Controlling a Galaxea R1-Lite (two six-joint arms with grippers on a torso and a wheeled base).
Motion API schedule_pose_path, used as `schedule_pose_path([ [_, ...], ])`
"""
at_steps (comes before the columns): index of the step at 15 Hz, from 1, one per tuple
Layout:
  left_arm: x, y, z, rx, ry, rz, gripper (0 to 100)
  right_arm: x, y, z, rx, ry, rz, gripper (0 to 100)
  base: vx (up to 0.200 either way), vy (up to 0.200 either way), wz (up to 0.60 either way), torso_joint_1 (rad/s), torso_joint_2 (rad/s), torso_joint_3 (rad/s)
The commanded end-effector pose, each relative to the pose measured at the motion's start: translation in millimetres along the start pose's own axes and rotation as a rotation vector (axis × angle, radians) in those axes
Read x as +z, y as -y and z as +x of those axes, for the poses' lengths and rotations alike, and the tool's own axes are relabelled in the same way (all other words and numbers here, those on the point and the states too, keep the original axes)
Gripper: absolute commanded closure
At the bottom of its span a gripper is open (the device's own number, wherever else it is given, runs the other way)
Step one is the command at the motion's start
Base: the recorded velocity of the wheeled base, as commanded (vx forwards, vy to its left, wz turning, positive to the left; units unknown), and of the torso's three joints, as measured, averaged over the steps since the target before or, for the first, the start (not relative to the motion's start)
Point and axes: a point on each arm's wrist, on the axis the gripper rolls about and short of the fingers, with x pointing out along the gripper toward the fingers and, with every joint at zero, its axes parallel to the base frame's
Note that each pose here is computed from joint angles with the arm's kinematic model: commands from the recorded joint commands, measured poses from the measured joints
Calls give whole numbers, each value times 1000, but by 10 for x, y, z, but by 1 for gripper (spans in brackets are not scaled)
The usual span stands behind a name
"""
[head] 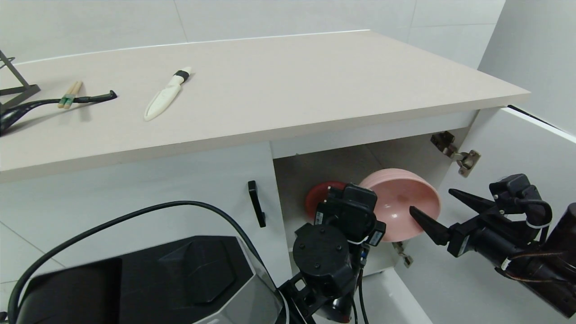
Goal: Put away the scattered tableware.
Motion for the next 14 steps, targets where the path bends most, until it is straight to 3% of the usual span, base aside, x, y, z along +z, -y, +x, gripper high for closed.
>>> schedule_pose_path([
  [1,16,-2,4,1,4,-3,100,1,34,14,-14,2,-2,0,0,0,0,0,0,0],
  [6,104,12,43,7,33,-25,100,47,44,6,-19,23,-11,0,0,0,0,0,0,0],
  [7,104,12,43,7,33,-25,100,57,45,0,-20,28,-14,100,0,0,0,0,0,0],
  [13,116,73,-3,-11,34,-31,100,94,27,7,-12,45,-16,100,0,0,0,0,0,0],
  [14,119,89,-45,-23,28,-28,0,90,27,9,-12,44,-16,100,0,0,0,0,0,0],
])
